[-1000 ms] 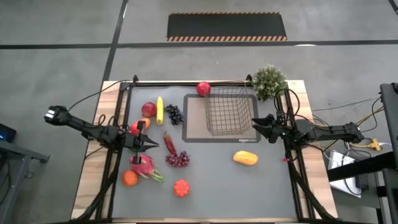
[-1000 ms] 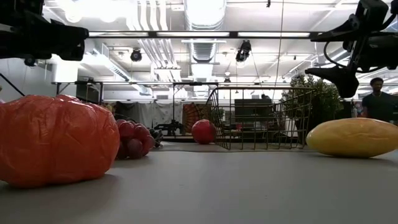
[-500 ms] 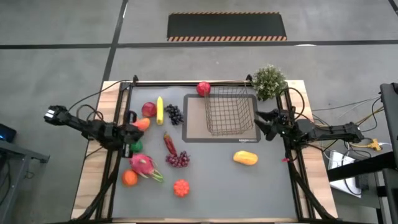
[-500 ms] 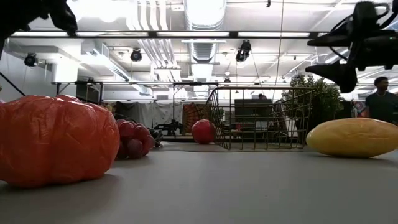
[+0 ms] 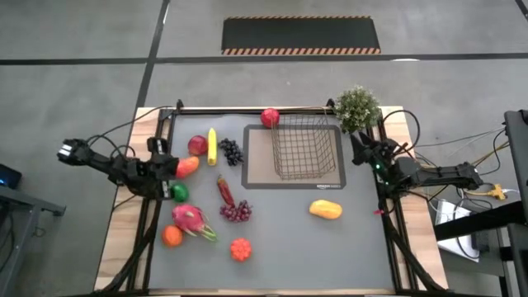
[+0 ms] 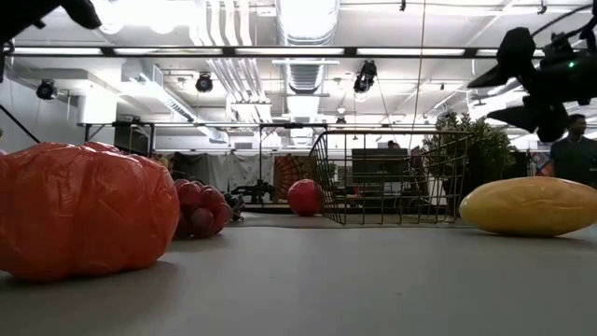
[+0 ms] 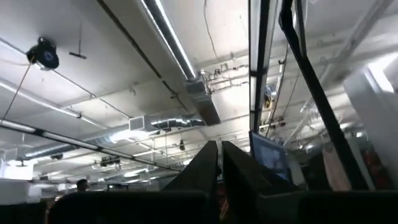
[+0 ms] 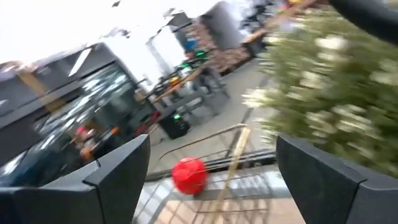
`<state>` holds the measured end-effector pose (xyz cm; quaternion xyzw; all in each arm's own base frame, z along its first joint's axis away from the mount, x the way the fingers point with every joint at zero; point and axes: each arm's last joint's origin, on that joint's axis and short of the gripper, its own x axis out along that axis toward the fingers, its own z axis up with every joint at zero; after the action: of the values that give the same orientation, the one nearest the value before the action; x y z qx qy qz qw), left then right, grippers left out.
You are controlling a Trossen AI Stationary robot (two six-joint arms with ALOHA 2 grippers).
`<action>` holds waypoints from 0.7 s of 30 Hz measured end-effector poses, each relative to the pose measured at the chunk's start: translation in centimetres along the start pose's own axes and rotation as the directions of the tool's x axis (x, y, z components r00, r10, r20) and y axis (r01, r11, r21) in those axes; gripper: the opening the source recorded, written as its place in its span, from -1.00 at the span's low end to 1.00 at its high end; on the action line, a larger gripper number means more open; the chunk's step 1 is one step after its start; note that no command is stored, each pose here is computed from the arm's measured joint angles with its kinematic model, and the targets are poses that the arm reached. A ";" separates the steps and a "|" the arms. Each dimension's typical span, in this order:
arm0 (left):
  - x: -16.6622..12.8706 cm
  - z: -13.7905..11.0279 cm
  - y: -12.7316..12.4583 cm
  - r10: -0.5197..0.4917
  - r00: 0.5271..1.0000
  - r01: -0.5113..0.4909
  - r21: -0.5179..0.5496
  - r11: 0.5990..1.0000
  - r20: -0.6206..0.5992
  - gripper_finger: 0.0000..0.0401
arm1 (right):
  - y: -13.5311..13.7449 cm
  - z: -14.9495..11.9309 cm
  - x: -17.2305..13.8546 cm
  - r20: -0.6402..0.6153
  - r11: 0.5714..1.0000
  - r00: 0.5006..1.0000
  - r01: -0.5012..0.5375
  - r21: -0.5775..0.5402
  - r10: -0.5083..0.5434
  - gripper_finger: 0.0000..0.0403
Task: Build produce basket
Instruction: Put the apple into the wire basket
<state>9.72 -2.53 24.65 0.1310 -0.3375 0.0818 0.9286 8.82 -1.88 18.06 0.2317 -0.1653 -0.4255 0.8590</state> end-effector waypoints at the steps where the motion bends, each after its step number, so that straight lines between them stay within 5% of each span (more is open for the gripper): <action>1: 0.4 0.1 -0.1 -0.010 1.000 0.010 0.027 1.000 -0.016 -0.97 | 0.2 0.2 0.0 0.000 0.999 0.999 -0.044 -0.027 0.044 0.63; 6: 3.0 0.7 -0.5 -0.030 0.995 0.043 0.128 0.991 -0.099 -0.97 | 1.4 1.8 -0.2 0.072 0.956 0.961 -0.256 -0.144 0.268 0.63; 12: 7.6 1.4 -0.1 0.045 0.972 0.004 0.204 0.979 -0.232 -0.97 | 2.1 2.9 -0.4 0.097 0.891 0.920 -0.337 -0.304 0.380 0.59; 16: 10.9 0.3 0.3 0.089 0.924 0.011 0.259 0.966 -0.371 -0.97 | 2.6 3.7 -0.6 0.098 0.831 0.873 -0.413 -0.372 0.477 0.43; 21: 14.6 -1.9 1.9 0.174 0.811 0.007 0.307 0.952 -0.559 -0.97 | 3.1 5.1 -0.7 0.132 0.817 0.860 -0.407 -0.408 0.494 0.13</action>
<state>21.51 0.79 33.06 0.2213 -0.0281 0.2085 0.9523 7.99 -0.97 23.96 -0.0295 -0.2323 -0.2559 0.9379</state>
